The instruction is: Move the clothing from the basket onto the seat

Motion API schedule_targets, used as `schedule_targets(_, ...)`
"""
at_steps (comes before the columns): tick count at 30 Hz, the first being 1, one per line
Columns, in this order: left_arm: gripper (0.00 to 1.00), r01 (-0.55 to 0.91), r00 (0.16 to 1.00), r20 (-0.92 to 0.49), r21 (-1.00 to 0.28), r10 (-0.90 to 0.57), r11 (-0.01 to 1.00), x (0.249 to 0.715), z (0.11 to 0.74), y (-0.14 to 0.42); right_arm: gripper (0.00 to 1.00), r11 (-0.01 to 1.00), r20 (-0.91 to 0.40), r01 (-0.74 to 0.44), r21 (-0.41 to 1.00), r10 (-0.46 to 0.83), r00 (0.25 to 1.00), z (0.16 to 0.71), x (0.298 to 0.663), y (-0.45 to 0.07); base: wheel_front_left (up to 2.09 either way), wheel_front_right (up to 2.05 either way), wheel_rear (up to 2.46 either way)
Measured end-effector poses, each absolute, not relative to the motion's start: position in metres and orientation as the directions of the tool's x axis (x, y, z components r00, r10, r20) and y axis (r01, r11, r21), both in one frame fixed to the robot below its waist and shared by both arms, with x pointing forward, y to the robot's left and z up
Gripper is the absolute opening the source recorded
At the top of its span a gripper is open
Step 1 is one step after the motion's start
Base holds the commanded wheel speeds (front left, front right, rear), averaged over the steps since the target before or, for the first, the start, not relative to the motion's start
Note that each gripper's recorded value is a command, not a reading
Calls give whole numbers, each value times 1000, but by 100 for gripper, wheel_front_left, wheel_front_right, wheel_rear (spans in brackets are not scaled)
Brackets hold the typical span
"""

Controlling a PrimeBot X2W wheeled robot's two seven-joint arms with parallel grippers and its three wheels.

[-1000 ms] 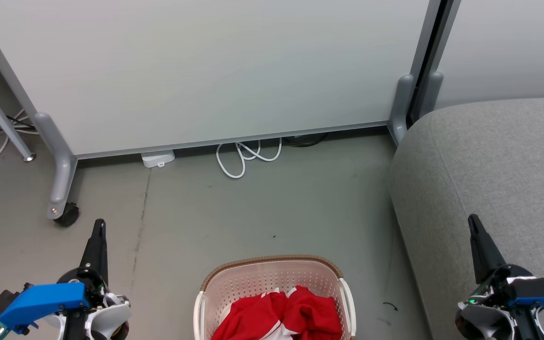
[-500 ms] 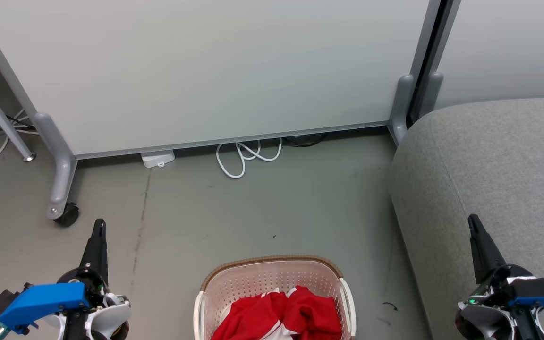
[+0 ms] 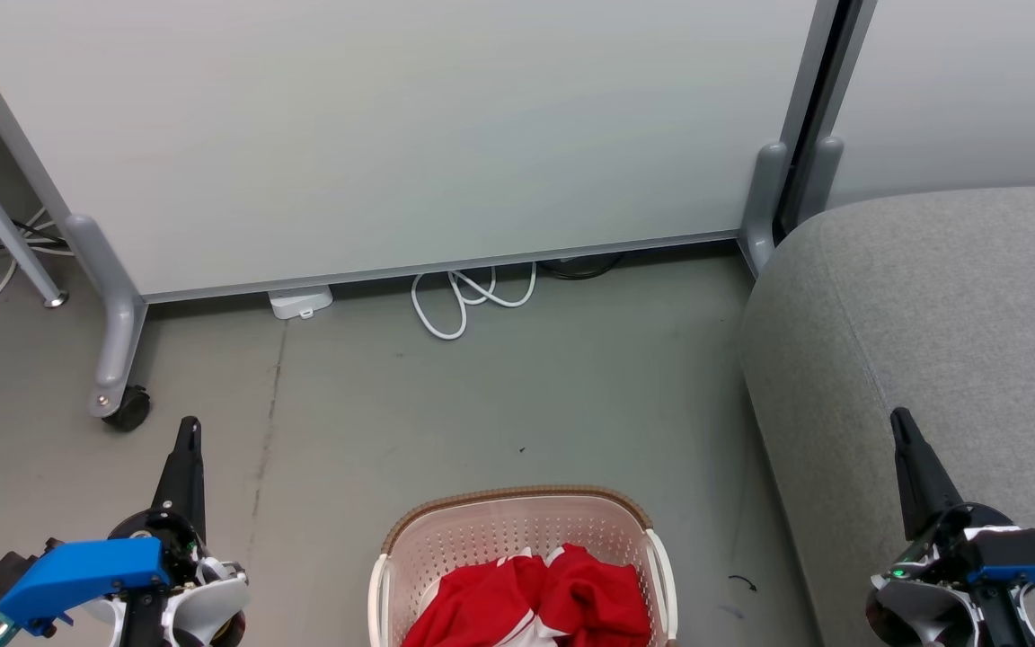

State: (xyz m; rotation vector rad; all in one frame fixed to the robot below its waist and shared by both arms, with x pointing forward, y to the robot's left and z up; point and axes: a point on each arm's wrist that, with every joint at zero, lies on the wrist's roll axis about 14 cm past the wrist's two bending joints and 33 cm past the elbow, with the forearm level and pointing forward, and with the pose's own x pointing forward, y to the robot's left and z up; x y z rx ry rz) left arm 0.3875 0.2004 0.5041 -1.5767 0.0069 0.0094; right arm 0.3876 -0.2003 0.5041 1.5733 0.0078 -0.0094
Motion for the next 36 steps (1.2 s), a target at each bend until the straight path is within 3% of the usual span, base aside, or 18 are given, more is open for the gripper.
schedule_targets(5,0,-10,1000,-10,-1000,2,-6,388,504,200,0,-3,-11,11,1000,-1,1000,504,388,-200,0,0,0)
schedule_targets(6,100,-19,1000,-19,-1000,2,-7,387,501,200,100,-3,-19,19,1000,-1,1000,501,387,-200,0,0,0)
schedule_targets(12,100,-130,991,-131,-991,9,-28,367,463,198,100,-17,-116,116,993,-3,993,469,371,-197,0,0,0)
schedule_targets(21,100,-135,991,-134,-991,21,4,368,464,194,100,23,-117,117,993,-6,993,469,372,-191,0,0,0)
schedule_targets(36,100,-173,984,-179,-932,13,318,369,461,183,100,343,-127,128,931,-23,992,467,373,-192,0,0,0)
